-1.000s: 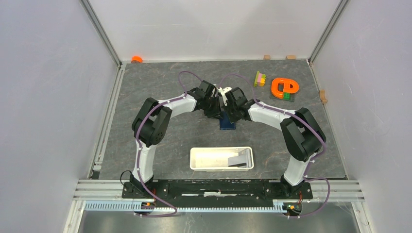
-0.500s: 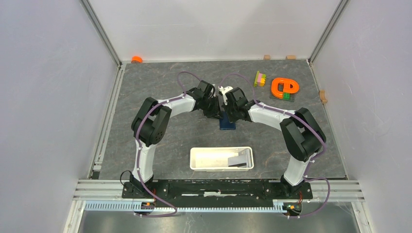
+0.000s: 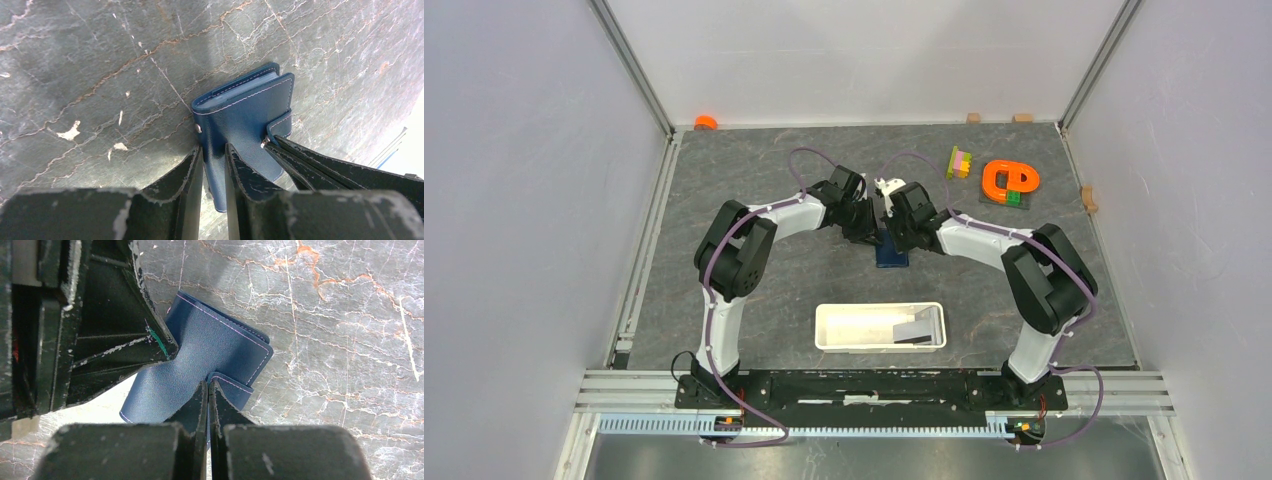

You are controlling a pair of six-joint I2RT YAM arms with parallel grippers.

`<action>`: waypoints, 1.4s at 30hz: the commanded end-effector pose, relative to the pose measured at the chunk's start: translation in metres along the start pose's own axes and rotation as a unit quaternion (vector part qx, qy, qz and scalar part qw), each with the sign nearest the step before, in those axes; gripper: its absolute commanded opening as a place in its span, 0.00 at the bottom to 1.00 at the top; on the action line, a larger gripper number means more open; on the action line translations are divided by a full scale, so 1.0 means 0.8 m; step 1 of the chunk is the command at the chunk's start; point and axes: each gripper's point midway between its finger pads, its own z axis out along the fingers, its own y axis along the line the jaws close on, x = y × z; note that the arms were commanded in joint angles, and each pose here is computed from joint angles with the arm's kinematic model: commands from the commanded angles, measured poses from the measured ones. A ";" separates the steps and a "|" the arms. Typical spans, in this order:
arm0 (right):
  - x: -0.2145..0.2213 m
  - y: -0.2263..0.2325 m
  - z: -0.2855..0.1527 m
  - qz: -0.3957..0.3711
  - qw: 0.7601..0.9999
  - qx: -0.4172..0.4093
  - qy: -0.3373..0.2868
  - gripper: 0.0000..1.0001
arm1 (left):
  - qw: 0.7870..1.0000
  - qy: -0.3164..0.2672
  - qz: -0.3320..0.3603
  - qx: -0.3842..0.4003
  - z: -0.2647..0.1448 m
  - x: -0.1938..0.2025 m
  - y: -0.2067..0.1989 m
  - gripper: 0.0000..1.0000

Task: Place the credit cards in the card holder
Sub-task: Close the card holder at the center of the board.

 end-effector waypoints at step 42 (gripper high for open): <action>0.119 0.067 -0.019 -0.011 0.992 -0.009 0.123 0.00 | 0.999 0.004 -0.003 -0.045 0.001 0.015 0.029 0.29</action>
